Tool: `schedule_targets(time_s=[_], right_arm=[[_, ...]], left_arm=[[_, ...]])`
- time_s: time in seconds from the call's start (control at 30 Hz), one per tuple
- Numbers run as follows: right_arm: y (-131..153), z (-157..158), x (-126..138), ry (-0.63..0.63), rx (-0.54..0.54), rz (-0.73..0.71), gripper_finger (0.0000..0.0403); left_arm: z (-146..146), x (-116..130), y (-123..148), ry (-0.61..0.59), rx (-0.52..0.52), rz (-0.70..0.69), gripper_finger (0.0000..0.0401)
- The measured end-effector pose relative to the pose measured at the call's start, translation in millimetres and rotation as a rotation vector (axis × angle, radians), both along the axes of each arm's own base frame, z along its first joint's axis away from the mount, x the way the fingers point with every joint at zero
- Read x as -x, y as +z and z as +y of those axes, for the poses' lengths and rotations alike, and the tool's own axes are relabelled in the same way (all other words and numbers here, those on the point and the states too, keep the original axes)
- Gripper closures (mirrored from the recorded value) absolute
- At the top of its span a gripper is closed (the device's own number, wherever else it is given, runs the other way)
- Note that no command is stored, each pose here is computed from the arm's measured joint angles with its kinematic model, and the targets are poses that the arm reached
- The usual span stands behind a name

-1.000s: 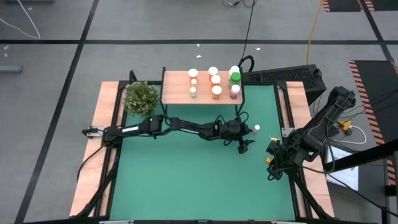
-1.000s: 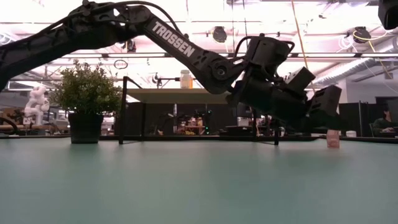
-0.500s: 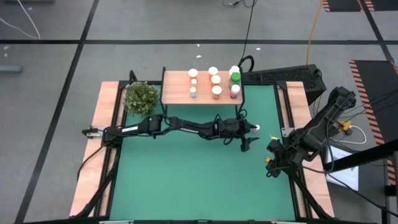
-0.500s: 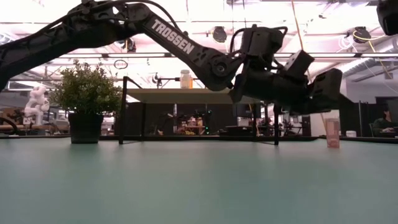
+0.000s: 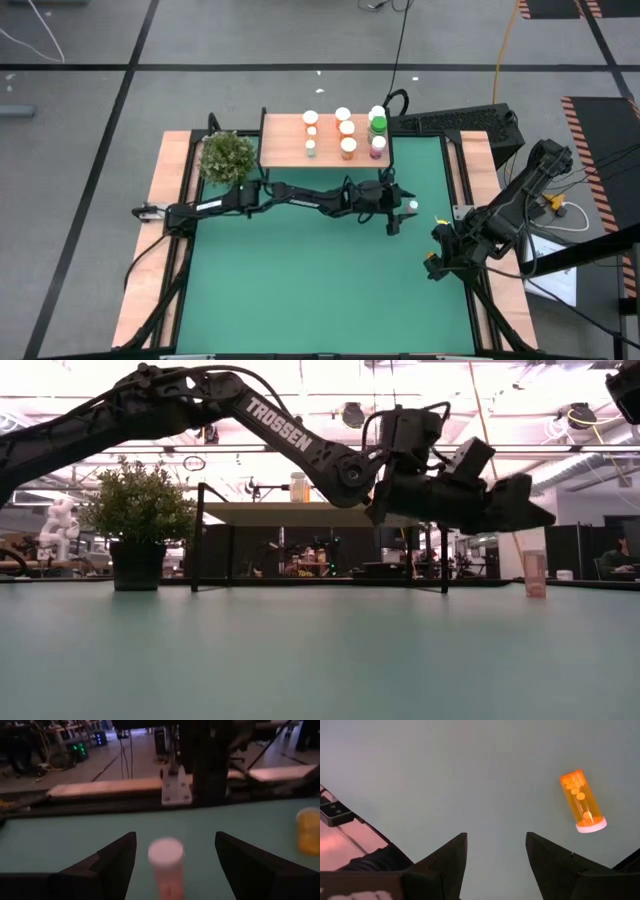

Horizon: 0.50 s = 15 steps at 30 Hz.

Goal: Pick and place medicine bottles onto shelf by color
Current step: Put the small pink medicine bottle on the shelf

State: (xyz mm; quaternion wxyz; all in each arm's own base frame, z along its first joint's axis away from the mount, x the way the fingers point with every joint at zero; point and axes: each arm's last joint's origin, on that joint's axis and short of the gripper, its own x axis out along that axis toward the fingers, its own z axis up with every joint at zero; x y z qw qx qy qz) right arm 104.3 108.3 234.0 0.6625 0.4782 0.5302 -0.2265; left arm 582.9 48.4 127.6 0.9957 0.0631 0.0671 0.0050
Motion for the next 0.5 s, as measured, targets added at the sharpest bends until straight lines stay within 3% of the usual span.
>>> schedule_targets(time_s=[0.3, 0.5], right_arm=[[0.4, 0.4, -0.4, -0.067, -0.031, 0.012, 0.0207], [2.0, 3.2, -3.0, -0.080, -0.069, -0.012, 0.0207]], left_arm=[[5.0, -2.2, -43.1, -0.008, 0.052, -0.002, 0.0128], [9.3, -20.6, -43.5, 0.011, 0.075, -0.057, 0.0128]])
